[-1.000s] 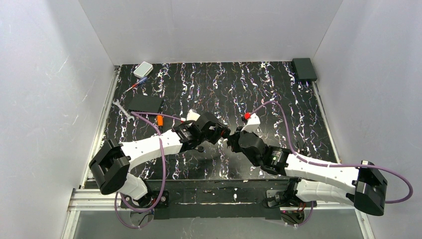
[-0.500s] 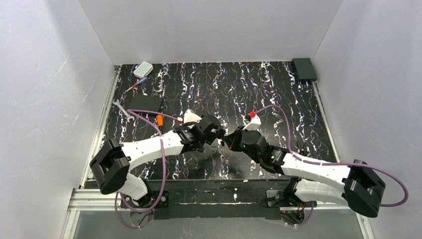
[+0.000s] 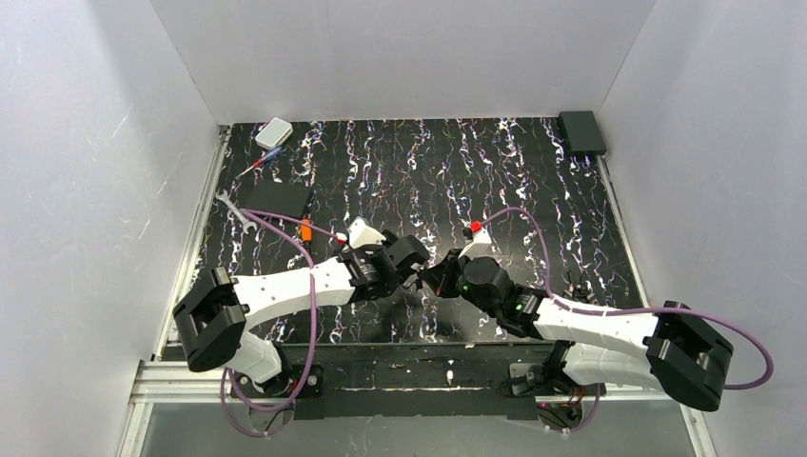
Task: Unlock with the key
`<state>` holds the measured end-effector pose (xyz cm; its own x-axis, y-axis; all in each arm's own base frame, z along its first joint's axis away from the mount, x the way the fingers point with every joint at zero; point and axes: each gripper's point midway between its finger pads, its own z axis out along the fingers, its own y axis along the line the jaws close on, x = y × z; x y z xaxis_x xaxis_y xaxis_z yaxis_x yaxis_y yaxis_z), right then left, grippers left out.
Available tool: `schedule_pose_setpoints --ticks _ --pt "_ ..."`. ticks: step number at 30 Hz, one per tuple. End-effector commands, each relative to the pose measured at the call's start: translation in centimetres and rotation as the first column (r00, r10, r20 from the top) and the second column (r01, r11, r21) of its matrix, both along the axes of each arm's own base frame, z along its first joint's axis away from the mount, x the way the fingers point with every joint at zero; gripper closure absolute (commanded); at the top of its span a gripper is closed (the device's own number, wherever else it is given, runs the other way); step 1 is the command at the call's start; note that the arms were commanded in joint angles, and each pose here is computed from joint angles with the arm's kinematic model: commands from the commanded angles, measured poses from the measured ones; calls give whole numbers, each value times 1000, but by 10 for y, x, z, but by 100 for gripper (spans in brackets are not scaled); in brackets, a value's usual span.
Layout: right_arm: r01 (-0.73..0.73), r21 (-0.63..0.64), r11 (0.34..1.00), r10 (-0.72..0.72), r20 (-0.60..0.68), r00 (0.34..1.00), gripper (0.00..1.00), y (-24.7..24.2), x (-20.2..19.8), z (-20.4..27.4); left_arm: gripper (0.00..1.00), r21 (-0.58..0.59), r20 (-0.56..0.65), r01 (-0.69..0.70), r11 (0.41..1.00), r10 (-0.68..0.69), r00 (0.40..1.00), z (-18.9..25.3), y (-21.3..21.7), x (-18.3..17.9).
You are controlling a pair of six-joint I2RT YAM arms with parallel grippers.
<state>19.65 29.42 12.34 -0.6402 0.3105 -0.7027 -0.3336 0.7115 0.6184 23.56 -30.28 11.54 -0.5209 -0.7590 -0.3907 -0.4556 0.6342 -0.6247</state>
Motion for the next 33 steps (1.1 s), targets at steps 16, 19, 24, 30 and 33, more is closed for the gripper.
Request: schedule_pose_setpoints --ticks 16,19,24,30,33 --pt "142 115 983 -164 211 964 99 1 42 74 100 -361 58 331 872 -334 941 93 -88 -84" --pt "93 84 992 -112 255 961 99 3 39 78 100 -348 67 333 877 -331 941 96 -84 -84" --pt "-55 44 998 38 324 945 79 15 22 87 100 -343 75 314 885 -307 949 95 -77 -81" --pt "-119 67 991 89 342 936 59 18 11 92 100 -342 87 310 887 -298 951 99 -76 -79" --pt "-114 87 990 77 346 935 58 16 11 96 100 -341 89 307 888 -295 951 100 -75 -78"
